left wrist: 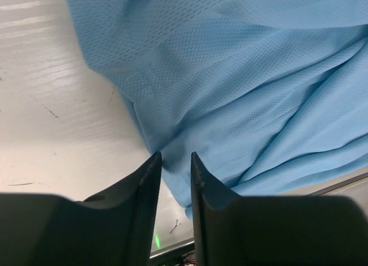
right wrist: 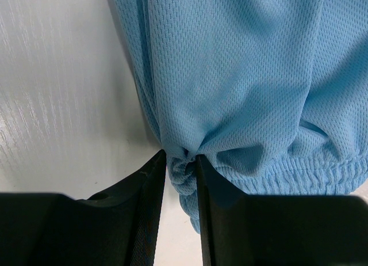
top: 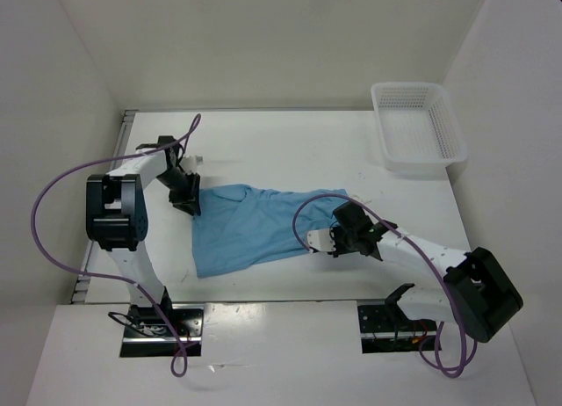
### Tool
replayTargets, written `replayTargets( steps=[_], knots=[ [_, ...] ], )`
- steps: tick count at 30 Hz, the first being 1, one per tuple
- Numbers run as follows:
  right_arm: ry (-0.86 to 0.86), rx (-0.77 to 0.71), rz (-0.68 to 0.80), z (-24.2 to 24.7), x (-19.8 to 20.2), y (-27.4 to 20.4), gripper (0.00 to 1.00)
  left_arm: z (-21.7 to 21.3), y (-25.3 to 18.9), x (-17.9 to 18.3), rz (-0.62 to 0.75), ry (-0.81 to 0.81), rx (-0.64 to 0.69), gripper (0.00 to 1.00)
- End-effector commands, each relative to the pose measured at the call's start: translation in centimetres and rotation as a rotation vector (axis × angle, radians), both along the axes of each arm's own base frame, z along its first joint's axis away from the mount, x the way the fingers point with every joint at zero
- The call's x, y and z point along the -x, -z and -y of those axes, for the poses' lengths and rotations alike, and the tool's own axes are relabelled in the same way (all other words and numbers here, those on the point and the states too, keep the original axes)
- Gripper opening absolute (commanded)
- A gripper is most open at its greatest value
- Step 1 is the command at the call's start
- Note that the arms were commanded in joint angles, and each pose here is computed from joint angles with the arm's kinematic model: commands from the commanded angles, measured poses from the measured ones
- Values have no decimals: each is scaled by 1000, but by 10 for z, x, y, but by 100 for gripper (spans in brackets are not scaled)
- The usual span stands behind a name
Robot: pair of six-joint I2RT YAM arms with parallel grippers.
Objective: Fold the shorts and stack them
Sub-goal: Fold the shorts
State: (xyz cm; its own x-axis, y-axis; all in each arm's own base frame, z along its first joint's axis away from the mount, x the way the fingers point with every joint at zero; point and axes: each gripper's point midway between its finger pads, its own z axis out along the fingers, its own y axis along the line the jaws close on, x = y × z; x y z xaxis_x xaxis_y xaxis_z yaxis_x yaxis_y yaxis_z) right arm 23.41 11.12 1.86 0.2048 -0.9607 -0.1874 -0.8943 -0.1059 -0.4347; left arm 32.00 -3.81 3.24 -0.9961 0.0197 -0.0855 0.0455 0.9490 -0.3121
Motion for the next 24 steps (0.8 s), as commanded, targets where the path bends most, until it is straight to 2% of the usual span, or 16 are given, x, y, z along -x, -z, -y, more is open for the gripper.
replayTargets(
  steps=[1,4,8,15,21,23,24],
  knots=[
    [-19,11,-26,2,11,8,33,-1,-14,-4,23,7,-10,35],
    [-19,11,-26,2,11,8,33,-1,-6,1,1,7,-9,35],
    [-19,11,-26,2,11,8,33,2,-6,1,1,16,-9,26],
    [-28,15,-24,2,10,8,33,-3,7,13,-49,15,-37,26],
    [-28,10,-16,0,8,5,33,-4,14,15,-72,15,-45,30],
    [-28,10,-16,0,8,5,33,-4,14,15,-72,15,-45,24],
    [-28,10,-16,0,8,5,33,-4,12,12,-62,15,-46,15]
  ],
)
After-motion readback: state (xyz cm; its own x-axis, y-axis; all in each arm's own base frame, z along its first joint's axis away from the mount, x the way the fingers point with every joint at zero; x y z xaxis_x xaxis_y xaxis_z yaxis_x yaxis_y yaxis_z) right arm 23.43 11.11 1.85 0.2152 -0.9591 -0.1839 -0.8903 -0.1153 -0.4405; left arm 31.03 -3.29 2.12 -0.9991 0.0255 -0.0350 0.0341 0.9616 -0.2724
